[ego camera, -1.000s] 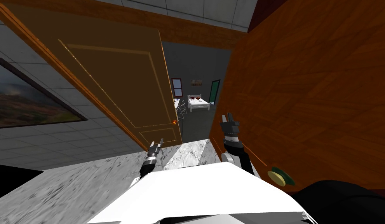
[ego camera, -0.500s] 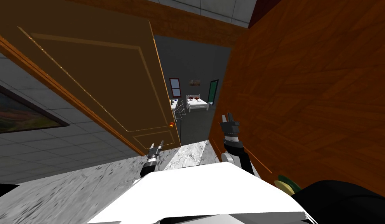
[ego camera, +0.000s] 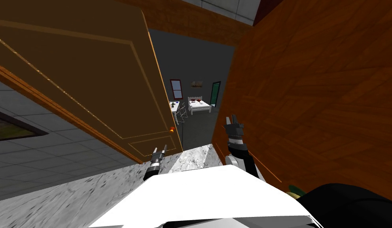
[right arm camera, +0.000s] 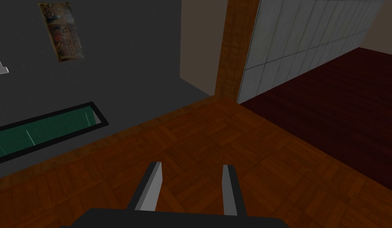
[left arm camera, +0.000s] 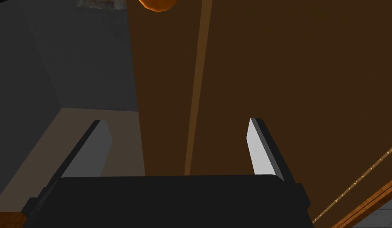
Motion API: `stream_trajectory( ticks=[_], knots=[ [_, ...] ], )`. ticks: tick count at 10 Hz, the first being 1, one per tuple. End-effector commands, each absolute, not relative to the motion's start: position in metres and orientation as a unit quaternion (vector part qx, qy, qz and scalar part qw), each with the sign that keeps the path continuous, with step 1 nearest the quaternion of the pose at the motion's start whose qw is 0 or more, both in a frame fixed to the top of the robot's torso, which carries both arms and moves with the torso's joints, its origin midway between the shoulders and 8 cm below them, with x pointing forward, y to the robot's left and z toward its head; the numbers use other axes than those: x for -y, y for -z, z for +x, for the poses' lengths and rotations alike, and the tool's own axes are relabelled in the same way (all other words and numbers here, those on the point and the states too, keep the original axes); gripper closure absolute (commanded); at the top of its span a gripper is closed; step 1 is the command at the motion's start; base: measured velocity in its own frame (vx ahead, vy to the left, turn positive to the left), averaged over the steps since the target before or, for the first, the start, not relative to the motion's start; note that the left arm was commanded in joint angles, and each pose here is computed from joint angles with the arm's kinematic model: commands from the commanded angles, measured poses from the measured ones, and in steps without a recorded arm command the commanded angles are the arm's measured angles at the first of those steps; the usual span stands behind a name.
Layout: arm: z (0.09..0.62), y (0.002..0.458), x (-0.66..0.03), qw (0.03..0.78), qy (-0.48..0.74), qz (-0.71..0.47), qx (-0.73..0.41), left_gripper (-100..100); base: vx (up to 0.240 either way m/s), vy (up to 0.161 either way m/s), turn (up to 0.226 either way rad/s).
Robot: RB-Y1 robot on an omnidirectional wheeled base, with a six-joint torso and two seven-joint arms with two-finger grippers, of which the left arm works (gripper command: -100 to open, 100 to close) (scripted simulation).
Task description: Pull the door open
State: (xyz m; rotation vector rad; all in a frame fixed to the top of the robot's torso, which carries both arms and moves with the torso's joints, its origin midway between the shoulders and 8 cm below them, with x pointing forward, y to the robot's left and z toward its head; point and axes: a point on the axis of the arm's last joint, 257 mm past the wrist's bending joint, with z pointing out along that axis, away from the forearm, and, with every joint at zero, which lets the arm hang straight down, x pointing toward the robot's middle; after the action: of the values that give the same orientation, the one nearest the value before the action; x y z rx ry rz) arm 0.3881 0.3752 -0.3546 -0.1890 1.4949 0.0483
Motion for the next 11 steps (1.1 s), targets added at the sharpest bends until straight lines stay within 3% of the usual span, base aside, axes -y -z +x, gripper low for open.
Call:
stream_trajectory(
  ticks=[1,6,11],
  knots=[
    [0.384,0.362,-0.375,0.724,-0.032,-0.080,-0.684,-100,0.136,0.000,-0.039],
    [0.375,0.389,-0.370,0.706,-0.060,-0.064,-0.703,-100,0.138,-0.012,-0.058],
    [0.362,0.388,-0.401,0.705,-0.072,-0.072,-0.701,-100,0.152,-0.005,-0.069]
  ],
)
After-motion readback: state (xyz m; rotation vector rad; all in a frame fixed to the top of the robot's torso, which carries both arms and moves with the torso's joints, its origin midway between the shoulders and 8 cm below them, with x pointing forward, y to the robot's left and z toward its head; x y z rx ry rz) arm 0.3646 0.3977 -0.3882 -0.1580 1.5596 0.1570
